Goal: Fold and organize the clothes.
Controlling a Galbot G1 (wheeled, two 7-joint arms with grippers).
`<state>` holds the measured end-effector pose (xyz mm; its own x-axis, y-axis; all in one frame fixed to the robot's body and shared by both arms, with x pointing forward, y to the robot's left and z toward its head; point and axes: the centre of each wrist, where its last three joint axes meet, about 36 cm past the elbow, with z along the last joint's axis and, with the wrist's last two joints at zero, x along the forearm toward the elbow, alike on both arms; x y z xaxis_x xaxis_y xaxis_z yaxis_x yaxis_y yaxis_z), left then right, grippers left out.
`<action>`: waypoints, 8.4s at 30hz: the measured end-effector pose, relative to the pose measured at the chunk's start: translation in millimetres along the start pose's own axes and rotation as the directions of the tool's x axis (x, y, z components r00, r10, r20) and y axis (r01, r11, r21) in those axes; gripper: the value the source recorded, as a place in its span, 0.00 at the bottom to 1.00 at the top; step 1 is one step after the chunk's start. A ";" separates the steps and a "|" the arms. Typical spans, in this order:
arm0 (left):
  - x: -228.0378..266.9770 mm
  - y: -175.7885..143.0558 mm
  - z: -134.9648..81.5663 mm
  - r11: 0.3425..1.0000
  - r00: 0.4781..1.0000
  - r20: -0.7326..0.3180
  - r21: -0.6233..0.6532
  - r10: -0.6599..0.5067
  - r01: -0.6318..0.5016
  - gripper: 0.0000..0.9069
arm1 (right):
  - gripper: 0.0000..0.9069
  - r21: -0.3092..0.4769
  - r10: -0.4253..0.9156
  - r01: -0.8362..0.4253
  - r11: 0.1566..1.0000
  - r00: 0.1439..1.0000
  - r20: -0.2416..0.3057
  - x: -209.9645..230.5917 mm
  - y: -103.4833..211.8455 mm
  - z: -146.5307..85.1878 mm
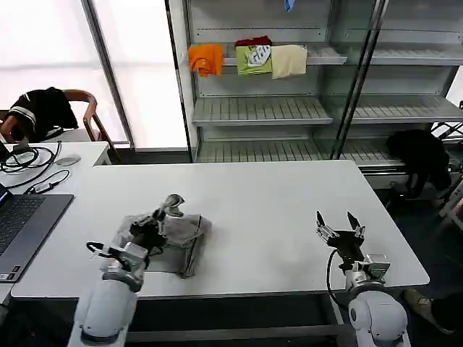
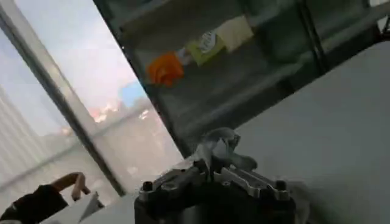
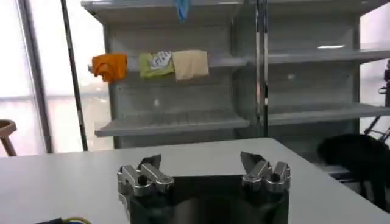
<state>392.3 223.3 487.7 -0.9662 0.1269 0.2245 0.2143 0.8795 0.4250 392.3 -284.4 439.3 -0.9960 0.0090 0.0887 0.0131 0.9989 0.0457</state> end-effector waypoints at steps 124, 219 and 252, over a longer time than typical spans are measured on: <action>15.2 90.8 73.8 0.902 0.991 -0.031 -0.420 -0.127 0.102 0.03 | 1.00 0.001 0.029 -0.029 1.000 0.997 -0.074 13.5 -9.3 36.6; -8.5 59.4 82.2 0.881 0.984 -0.021 0.442 -0.179 0.170 1.00 | 1.00 -0.332 -0.254 0.154 0.931 0.925 -0.283 26.0 64.1 5.9; 9.4 39.0 95.2 0.836 0.998 -0.034 0.544 -0.057 0.066 1.00 | 1.00 0.314 0.090 -0.049 0.948 0.989 -0.118 33.9 -32.4 -21.5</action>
<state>377.9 302.5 422.9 -0.9713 0.0607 0.2298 0.0368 0.9936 -0.1069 360.0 -317.5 462.2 -0.9735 0.0931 0.2090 0.0333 0.9614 -0.2730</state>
